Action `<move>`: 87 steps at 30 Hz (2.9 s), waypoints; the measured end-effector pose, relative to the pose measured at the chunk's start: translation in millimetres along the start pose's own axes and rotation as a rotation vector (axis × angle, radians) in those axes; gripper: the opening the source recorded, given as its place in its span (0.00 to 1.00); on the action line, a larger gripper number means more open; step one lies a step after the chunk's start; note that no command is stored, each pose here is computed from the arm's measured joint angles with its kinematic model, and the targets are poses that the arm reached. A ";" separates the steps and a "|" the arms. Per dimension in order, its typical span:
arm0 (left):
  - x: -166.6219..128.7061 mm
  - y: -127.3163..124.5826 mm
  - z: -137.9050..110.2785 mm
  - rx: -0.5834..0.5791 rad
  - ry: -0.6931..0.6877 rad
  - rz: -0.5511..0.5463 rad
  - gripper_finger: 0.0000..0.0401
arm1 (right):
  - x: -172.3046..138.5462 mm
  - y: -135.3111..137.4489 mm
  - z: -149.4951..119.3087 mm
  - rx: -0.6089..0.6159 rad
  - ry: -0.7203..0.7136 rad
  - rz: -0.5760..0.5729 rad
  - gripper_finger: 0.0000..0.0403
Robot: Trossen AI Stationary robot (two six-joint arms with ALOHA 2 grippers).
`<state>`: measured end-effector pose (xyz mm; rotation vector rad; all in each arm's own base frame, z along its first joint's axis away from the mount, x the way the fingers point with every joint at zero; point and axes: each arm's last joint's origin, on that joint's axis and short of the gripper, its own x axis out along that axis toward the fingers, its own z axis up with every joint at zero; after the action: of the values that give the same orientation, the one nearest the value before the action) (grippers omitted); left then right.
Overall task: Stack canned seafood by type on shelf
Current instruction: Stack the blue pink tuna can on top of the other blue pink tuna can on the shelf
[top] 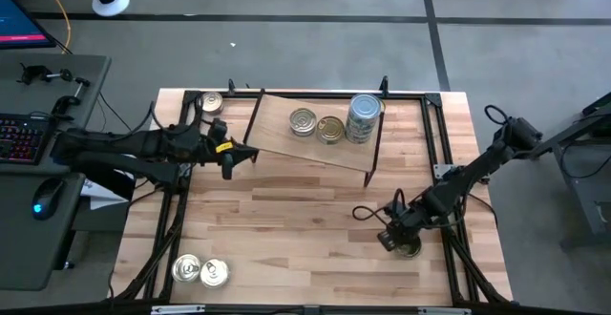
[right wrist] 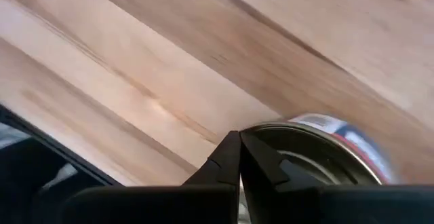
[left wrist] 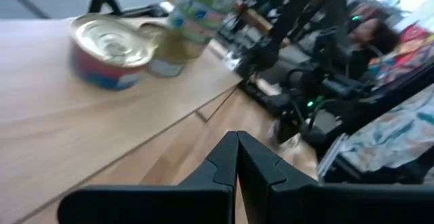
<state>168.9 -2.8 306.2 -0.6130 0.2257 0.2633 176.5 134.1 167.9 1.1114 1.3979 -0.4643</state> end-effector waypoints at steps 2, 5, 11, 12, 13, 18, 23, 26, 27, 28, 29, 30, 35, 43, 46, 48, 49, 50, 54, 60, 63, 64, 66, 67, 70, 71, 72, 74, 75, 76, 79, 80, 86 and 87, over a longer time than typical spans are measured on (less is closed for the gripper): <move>4.2 -3.8 1.2 -0.005 -0.025 -0.019 0.00 | -4.3 4.8 -0.2 -0.020 -0.034 0.010 0.00; 11.6 -9.0 4.1 -0.018 -0.071 -0.050 0.00 | -12.4 12.1 -0.5 -0.071 -0.101 0.014 0.00; 34.8 -22.0 4.4 -0.053 -0.136 -0.127 0.00 | -30.1 30.6 -7.4 -0.271 -0.151 0.053 0.00; 40.2 -25.5 2.1 -0.053 -0.137 -0.144 0.00 | -32.0 32.9 -10.7 -0.314 -0.147 0.061 0.00; 45.5 -29.2 -1.1 -0.047 -0.135 -0.161 0.00 | -33.0 34.0 -14.1 -0.354 -0.140 0.065 0.00; 77.4 -47.0 -36.0 0.024 -0.038 -0.203 0.00 | -27.2 25.1 -29.6 -0.471 -0.091 0.022 0.00; 107.3 -57.1 -90.8 0.201 0.148 -0.179 0.00 | -12.7 6.3 -35.5 -0.528 -0.066 -0.050 0.00; 120.0 -65.6 -115.3 0.360 0.232 -0.178 0.00 | -7.2 -1.0 -33.7 -0.543 -0.060 -0.079 0.00; 124.2 -69.1 -120.8 0.408 0.252 -0.180 0.00 | -6.1 -2.6 -33.0 -0.555 -0.059 -0.086 0.00; 128.3 -72.4 -125.6 0.455 0.269 -0.180 0.00 | -4.9 -3.7 -31.9 -0.571 -0.059 -0.089 0.00; 132.9 -74.8 -130.1 0.501 0.283 -0.175 0.00 | -3.6 -4.8 -30.4 -0.583 -0.060 -0.092 0.00; 137.1 -76.8 -133.5 0.543 0.294 -0.167 0.00 | -2.0 -4.8 -28.9 -0.595 -0.059 -0.091 0.00; 154.8 -82.1 -144.8 0.646 0.353 -0.121 0.00 | 10.1 5.3 -20.1 -0.688 -0.091 -0.054 0.00; 145.0 -93.7 -144.7 0.615 0.282 -0.030 0.00 | 35.6 45.6 15.5 -0.749 -0.354 0.081 0.00; 139.5 -95.6 -148.3 0.618 0.306 -0.022 0.00 | 44.1 63.8 35.1 -0.771 -0.446 0.146 0.00; 136.1 -94.9 -153.5 0.628 0.340 -0.011 0.00 | 48.3 77.4 47.8 -0.781 -0.481 0.181 0.00; 134.5 -95.1 -155.4 0.638 0.351 -0.010 0.00 | 49.2 85.0 53.7 -0.787 -0.494 0.192 0.00; 133.1 -95.1 -156.9 0.649 0.362 -0.008 0.00 | 50.0 91.5 59.1 -0.792 -0.506 0.193 0.00; 128.6 -90.6 -162.1 0.721 0.448 -0.007 0.00 | 43.7 120.4 74.5 -0.790 -0.536 0.202 0.00; 110.1 -67.0 -167.2 0.774 0.501 -0.053 0.00 | 11.9 151.2 70.7 -0.680 -0.497 0.169 0.00; 97.5 -47.8 -170.0 0.748 0.388 -0.128 0.00 | 9.5 152.2 52.7 -0.592 -0.439 0.119 0.00; 95.2 -41.0 -171.0 0.721 0.339 -0.156 0.00 | 9.7 152.8 45.0 -0.560 -0.428 0.124 0.00; 92.1 -28.8 -173.7 0.669 0.274 -0.231 0.00 | 14.8 150.0 29.0 -0.508 -0.408 0.129 0.00; 91.8 -26.1 -174.7 0.657 0.254 -0.275 0.00 | 19.0 146.9 21.8 -0.482 -0.401 0.129 0.00; 95.6 -28.5 -178.3 0.656 0.251 -0.322 0.00 | 33.0 131.5 7.8 -0.392 -0.380 0.098 0.00; 99.8 -32.5 -178.8 0.674 0.253 -0.325 0.00 | 37.1 126.4 5.9 -0.366 -0.386 0.086 0.00; 105.1 -37.8 -178.9 0.697 0.245 -0.332 0.00 | 40.3 121.8 5.8 -0.341 -0.395 0.075 0.00; 117.6 -48.6 -180.3 0.751 0.232 -0.343 0.00 | 45.4 115.4 6.8 -0.324 -0.423 0.065 0.00; 125.8 -54.4 -182.6 0.783 0.228 -0.349 0.00 | 47.4 114.0 7.8 -0.324 -0.432 0.075 0.00; 134.0 -58.2 -185.6 0.814 0.231 -0.350 0.00 | 49.1 112.5 10.3 -0.331 -0.437 0.078 0.00; 158.6 -61.8 -198.3 0.885 0.299 -0.316 0.00 | 52.5 109.7 19.3 -0.357 -0.452 0.093 0.00; 165.0 -63.6 -200.0 0.891 0.314 -0.305 0.00 | 52.7 109.2 22.7 -0.367 -0.457 0.092 0.00; 181.7 -70.6 -204.1 0.884 0.330 -0.282 0.00 | 52.2 114.0 41.7 -0.483 -0.496 0.143 0.00; 182.0 -70.0 -205.1 0.886 0.335 -0.280 0.00 | 52.5 113.6 44.6 -0.500 -0.491 0.141 0.00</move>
<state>335.3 -147.2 128.6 0.2017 0.5339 -0.2187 303.8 167.2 149.3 0.6238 0.9222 -0.2405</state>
